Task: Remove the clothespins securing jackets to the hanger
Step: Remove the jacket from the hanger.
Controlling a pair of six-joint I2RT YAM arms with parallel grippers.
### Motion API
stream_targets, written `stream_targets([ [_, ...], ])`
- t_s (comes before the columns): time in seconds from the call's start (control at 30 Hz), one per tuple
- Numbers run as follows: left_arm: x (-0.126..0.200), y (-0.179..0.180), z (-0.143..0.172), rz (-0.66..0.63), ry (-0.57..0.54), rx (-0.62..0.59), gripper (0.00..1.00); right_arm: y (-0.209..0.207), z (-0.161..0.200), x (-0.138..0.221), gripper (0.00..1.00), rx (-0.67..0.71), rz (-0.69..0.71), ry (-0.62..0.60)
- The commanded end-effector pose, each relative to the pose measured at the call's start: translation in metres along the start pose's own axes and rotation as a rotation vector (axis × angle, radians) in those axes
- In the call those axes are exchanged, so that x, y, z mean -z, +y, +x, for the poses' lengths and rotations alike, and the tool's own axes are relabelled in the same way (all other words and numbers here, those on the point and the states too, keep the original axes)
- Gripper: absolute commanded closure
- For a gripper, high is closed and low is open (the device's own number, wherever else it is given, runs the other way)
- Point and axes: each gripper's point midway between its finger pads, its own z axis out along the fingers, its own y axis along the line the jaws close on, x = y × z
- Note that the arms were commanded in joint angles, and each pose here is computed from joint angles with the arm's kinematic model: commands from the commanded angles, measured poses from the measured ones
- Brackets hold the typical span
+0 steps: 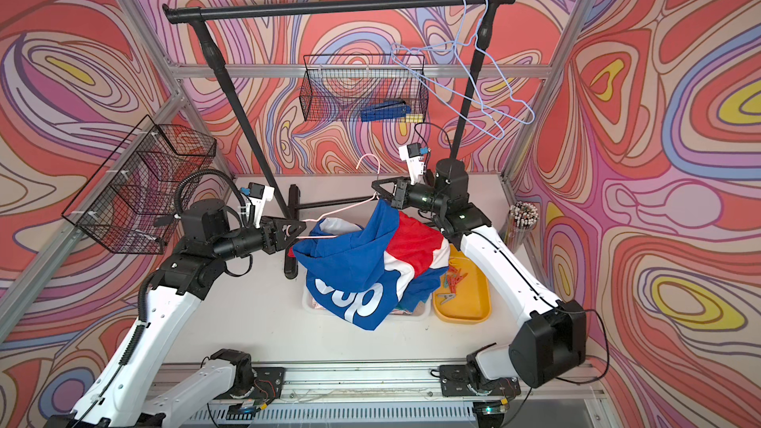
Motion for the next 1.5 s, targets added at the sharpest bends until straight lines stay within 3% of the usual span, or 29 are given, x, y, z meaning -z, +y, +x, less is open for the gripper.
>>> stream_targets([
  [0.0, 0.006, -0.016, -0.017, 0.051, -0.046, -0.032, 0.72, 0.009, -0.009, -0.001, 1.00, 0.030, -0.041, -0.016],
  [0.1, 0.006, -0.015, -0.017, 0.037, -0.037, -0.016, 0.98, 0.008, -0.010, -0.001, 1.00, 0.030, -0.040, -0.016],
  [0.17, 0.008, -0.014, -0.019, 0.021, -0.038, -0.003, 1.00, 0.010, -0.010, -0.001, 1.00, 0.033, -0.044, -0.016],
  [0.27, 0.012, -0.016, -0.020, 0.008, -0.047, 0.008, 1.00, 0.013, -0.012, 0.001, 0.77, 0.044, -0.045, -0.021],
  [0.37, 0.020, -0.015, -0.018, -0.033, -0.055, 0.023, 1.00, 0.002, -0.020, 0.012, 0.44, 0.042, 0.076, -0.075],
  [0.43, 0.029, -0.017, -0.016, -0.061, -0.062, 0.023, 1.00, -0.013, -0.028, 0.027, 0.33, 0.025, 0.201, -0.138],
  [0.5, 0.038, -0.019, -0.013, -0.089, -0.068, 0.018, 1.00, -0.028, -0.031, 0.042, 0.27, -0.013, 0.290, -0.169],
  [0.63, 0.057, -0.026, -0.008, -0.131, -0.081, 0.008, 1.00, -0.064, -0.018, 0.064, 0.24, -0.101, 0.482, -0.159],
  [0.87, 0.099, -0.028, -0.016, -0.305, -0.158, -0.040, 1.00, -0.127, 0.041, 0.098, 0.22, -0.301, 0.698, -0.088],
  [1.13, 0.146, -0.050, -0.051, -0.429, -0.277, -0.142, 1.00, -0.132, 0.098, 0.101, 0.32, -0.387, 0.707, -0.002],
  [1.3, 0.153, -0.077, -0.074, -0.353, -0.337, -0.164, 1.00, -0.117, 0.136, 0.073, 0.39, -0.386, 0.677, 0.094],
  [1.47, 0.144, -0.094, -0.091, -0.246, -0.373, -0.150, 1.00, -0.126, 0.176, 0.054, 0.45, -0.475, 0.631, 0.121],
])
